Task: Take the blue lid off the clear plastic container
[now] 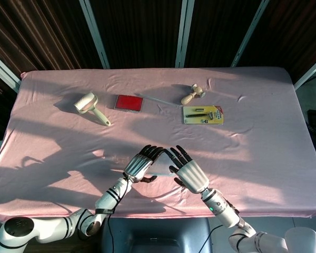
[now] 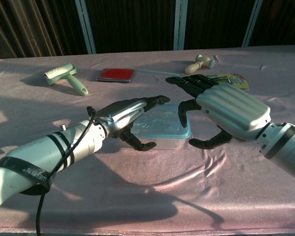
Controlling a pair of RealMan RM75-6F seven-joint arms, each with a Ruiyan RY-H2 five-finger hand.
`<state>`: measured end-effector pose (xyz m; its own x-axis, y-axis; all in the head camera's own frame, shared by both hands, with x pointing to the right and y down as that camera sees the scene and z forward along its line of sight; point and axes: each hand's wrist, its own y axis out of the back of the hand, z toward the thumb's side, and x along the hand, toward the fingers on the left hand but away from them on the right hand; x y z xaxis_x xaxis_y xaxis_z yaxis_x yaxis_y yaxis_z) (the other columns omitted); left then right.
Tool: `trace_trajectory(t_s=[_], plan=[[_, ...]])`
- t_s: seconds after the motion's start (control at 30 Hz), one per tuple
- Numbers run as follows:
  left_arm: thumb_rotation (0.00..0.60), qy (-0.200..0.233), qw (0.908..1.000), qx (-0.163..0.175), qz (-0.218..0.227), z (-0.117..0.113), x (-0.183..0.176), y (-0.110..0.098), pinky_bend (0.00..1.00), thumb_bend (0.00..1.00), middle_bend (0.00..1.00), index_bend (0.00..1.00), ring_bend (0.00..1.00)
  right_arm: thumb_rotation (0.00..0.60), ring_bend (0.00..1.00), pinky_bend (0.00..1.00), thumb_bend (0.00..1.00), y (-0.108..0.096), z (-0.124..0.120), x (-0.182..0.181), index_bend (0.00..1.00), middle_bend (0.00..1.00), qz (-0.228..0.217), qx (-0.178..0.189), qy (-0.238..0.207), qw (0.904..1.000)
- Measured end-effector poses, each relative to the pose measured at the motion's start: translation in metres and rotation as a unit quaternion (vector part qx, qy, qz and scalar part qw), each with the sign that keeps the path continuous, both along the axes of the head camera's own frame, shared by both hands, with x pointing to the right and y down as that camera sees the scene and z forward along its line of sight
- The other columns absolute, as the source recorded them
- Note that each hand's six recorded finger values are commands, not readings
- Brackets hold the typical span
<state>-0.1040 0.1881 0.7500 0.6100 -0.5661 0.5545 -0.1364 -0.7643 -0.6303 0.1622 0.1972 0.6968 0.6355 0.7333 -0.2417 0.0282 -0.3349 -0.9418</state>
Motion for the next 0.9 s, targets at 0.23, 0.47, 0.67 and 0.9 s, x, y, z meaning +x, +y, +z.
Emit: trace_trajectory(t_s=[0.23, 0.47, 0.67, 0.9], plan=[[0.600, -0.002, 1.0000, 0.001, 0.002, -0.001, -0.001, -0.001, 0.42, 0.29, 0.28, 0.00, 0.51, 0.600, 0.00, 0.00, 0.35, 0.002, 0.003, -0.009, 0.67, 0.10, -0.005, 0.002, 0.002, 1.0000], [0.600, -0.004, 1.0000, 0.000, 0.003, 0.000, -0.001, 0.000, 0.43, 0.29, 0.28, 0.00, 0.51, 0.600, 0.00, 0.00, 0.39, 0.000, 0.003, -0.011, 0.69, 0.10, -0.001, 0.004, 0.004, 1.0000], [0.600, -0.005, 1.0000, -0.001, 0.005, 0.000, -0.001, 0.001, 0.43, 0.29, 0.28, 0.00, 0.52, 0.600, 0.00, 0.00, 0.39, -0.003, 0.003, -0.010, 0.69, 0.10, 0.004, 0.003, 0.006, 1.0000], [0.600, -0.007, 0.9999, 0.000, 0.009, 0.002, -0.001, 0.002, 0.44, 0.29, 0.28, 0.00, 0.53, 0.600, 0.00, 0.00, 0.39, -0.008, 0.004, -0.009, 0.70, 0.10, 0.009, 0.001, 0.011, 0.9999]])
